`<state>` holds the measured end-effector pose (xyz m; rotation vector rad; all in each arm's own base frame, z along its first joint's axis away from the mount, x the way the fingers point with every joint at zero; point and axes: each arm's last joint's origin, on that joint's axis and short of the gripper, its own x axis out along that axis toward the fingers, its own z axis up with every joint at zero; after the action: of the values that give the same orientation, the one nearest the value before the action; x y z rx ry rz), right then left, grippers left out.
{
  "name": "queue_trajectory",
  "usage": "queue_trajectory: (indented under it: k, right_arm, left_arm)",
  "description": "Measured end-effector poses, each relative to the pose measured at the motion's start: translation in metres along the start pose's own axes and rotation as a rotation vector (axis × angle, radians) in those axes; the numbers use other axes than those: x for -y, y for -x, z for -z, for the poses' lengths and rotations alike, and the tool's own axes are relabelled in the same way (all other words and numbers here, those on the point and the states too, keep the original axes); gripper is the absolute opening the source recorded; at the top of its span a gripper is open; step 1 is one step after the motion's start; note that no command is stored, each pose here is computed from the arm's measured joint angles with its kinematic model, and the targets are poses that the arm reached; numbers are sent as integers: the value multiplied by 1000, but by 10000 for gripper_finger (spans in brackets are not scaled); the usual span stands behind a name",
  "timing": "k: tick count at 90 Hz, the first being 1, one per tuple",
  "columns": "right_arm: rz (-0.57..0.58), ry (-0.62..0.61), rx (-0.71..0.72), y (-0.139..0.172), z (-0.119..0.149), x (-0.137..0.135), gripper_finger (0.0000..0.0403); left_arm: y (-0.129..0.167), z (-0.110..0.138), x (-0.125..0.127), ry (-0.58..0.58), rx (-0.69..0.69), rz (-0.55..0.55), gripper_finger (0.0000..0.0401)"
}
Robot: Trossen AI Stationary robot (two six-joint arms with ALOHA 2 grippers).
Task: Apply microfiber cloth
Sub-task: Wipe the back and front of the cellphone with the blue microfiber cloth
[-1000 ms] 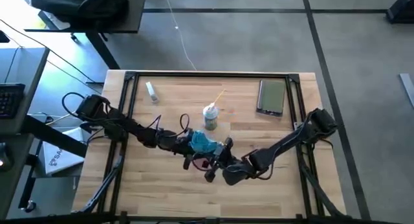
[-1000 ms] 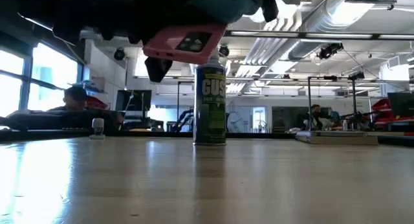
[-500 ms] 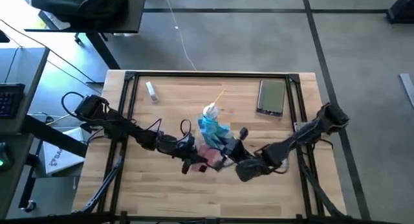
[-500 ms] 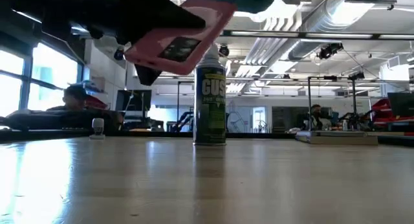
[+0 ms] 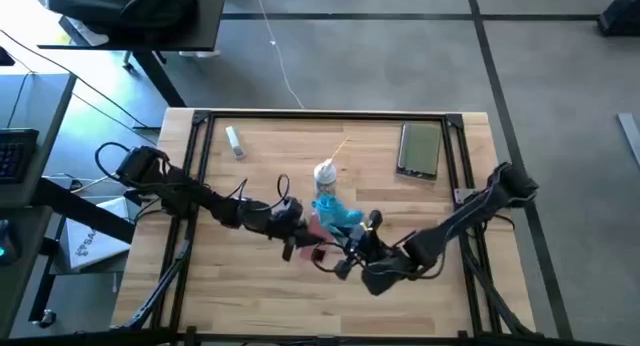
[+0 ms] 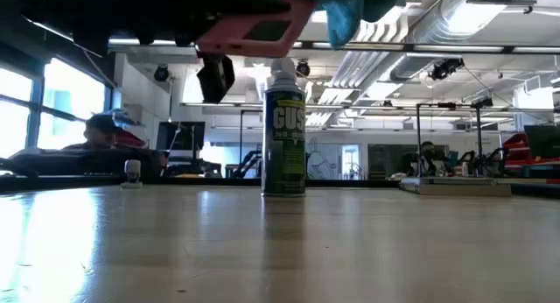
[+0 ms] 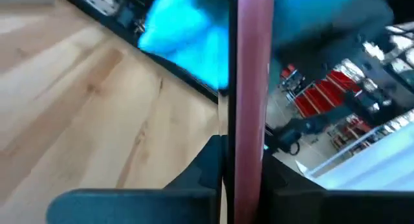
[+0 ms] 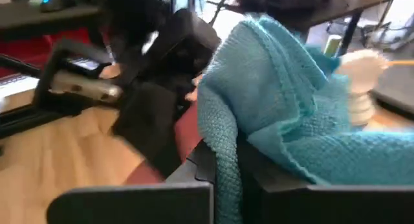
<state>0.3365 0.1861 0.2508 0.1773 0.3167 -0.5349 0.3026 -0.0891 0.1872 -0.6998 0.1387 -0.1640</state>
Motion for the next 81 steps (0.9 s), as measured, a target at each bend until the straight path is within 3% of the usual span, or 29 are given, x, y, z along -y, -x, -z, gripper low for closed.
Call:
queue_trajectory:
  k: [19, 40, 81]
  right_arm:
    - [-52, -22, -24, -11, 3, -4, 0]
    - [-46, -19, -3, -16, -1, -2, 0]
    - [-32, -59, -24, -66, -26, 31, 0]
  left_arm:
    - [-1, -6, -6, -1, 13, -7, 11]
    - [0, -1, 0, -131, 9, 8, 11]
    - [-3, 2, -5, -252, 78, -310, 11]
